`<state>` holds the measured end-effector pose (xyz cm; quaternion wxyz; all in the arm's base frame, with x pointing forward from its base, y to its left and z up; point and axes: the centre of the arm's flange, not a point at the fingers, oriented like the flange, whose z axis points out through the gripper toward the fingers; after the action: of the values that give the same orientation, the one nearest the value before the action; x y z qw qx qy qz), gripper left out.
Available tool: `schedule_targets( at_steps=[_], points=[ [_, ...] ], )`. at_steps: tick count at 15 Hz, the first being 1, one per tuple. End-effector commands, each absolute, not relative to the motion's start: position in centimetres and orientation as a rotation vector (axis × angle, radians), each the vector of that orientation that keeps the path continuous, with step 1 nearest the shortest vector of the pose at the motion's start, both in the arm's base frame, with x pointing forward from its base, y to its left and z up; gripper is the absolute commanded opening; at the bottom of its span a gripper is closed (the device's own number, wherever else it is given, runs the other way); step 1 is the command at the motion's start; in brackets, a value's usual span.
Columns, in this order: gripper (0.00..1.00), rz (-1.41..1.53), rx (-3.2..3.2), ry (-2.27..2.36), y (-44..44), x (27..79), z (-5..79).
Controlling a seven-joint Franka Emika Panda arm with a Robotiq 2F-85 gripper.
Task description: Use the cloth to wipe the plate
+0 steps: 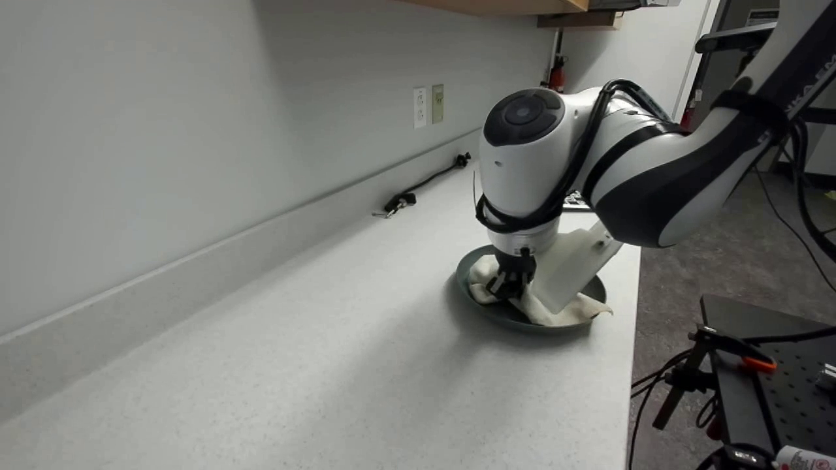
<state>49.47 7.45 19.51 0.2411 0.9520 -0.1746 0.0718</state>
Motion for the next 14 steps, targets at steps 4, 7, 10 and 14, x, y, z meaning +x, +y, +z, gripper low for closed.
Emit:
schedule_targets(
  at_steps=[4, 7, 10, 14],
  points=[
    [0.03, 0.263, 2.891, -0.290, 13.2, 51.9, 21.6],
    [0.03, 0.296, 3.022, -0.191, 15.5, 52.5, 22.8],
    [0.03, 0.325, 3.134, -0.085, 17.7, 52.8, 23.8],
    [0.03, 0.305, 3.116, -0.017, 17.4, 53.0, 24.0]
  ],
)
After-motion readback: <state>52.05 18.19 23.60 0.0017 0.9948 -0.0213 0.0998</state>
